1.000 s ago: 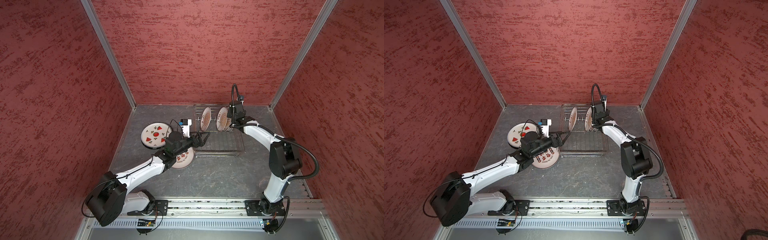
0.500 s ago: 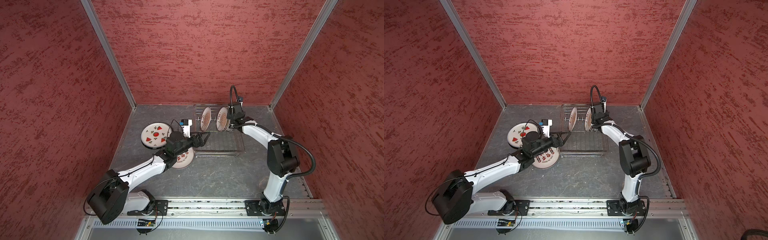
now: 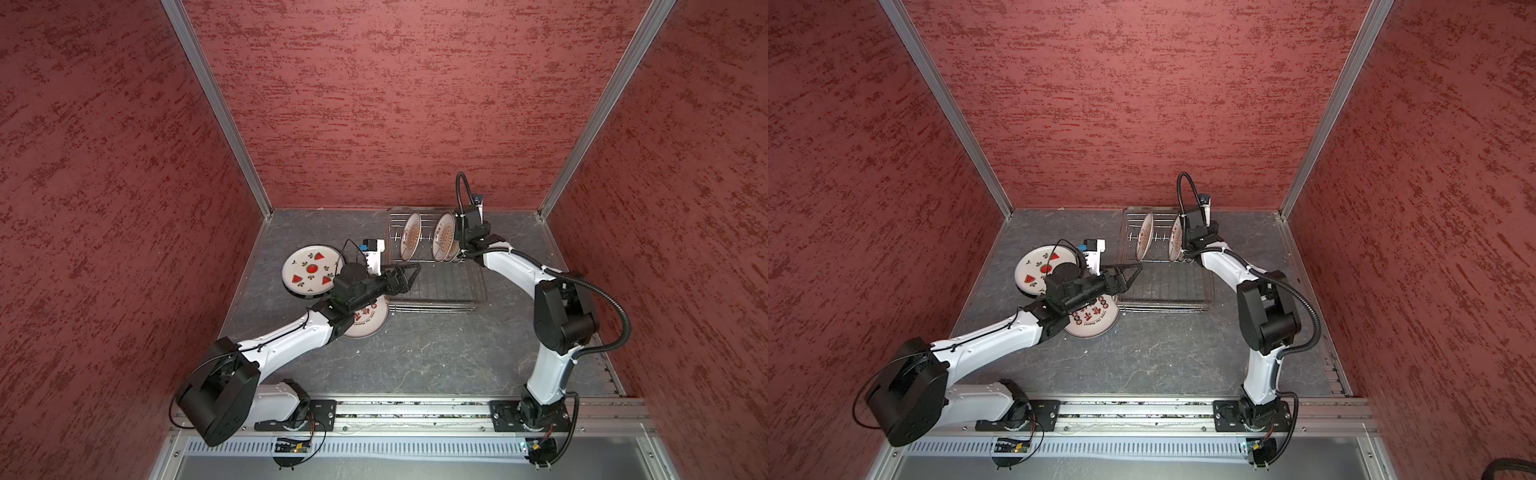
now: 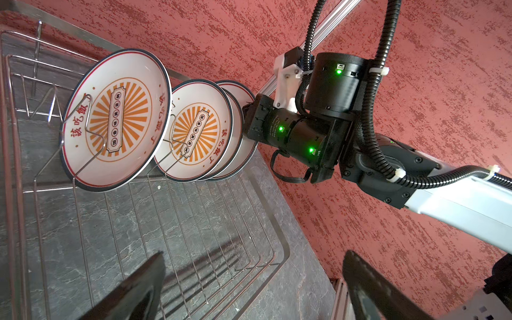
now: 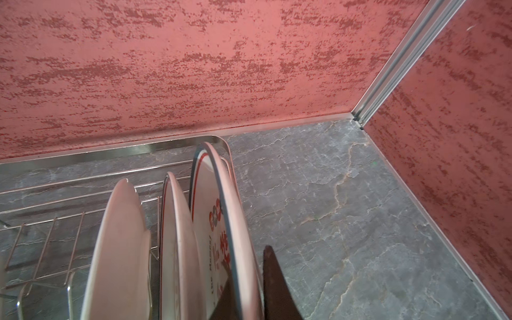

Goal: Unload the plates from the dish rack
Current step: 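Insert the right gripper between rack plates and lift a red-lettered plate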

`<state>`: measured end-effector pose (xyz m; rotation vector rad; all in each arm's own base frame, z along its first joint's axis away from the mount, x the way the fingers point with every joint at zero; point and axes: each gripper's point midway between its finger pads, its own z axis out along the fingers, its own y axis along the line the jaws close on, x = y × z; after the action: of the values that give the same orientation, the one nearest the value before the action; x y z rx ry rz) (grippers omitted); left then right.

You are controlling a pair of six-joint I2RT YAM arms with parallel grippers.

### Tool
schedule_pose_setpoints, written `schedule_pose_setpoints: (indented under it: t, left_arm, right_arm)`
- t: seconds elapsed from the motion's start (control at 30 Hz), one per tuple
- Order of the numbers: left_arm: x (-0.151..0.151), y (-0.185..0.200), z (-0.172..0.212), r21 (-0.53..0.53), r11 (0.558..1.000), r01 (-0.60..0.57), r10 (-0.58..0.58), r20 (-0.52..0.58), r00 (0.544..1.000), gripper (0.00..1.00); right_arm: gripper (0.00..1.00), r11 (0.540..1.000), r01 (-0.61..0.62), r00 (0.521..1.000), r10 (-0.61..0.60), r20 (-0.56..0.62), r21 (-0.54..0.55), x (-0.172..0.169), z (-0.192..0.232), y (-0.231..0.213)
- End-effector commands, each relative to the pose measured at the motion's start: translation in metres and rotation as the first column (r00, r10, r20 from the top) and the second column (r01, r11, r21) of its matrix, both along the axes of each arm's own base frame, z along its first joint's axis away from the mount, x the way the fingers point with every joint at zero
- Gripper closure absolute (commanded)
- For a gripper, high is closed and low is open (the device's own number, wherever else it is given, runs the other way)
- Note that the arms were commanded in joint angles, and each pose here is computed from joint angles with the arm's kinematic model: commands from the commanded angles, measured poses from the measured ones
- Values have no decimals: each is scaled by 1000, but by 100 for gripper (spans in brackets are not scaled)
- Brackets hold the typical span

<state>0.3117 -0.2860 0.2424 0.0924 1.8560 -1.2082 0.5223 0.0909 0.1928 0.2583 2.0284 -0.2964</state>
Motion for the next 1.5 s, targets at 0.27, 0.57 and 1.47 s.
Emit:
schedule_pose_setpoints:
  t: [0.27, 0.57, 1.47]
  left_arm:
    - [16, 14, -9, 58, 993, -102, 103, -8, 995, 1]
    - [44, 37, -39, 84, 978, -192, 199, -78, 977, 0]
    - [32, -25, -73, 102, 994, -31, 48, -170, 984, 1]
  right_arm:
    - [94, 974, 217, 953, -196, 232, -71, -18, 76, -24]
    - [95, 971, 230, 928, -198, 315, -68, -40, 109, -30]
    - [99, 961, 276, 843, -239, 482, -5, -116, 181, -36]
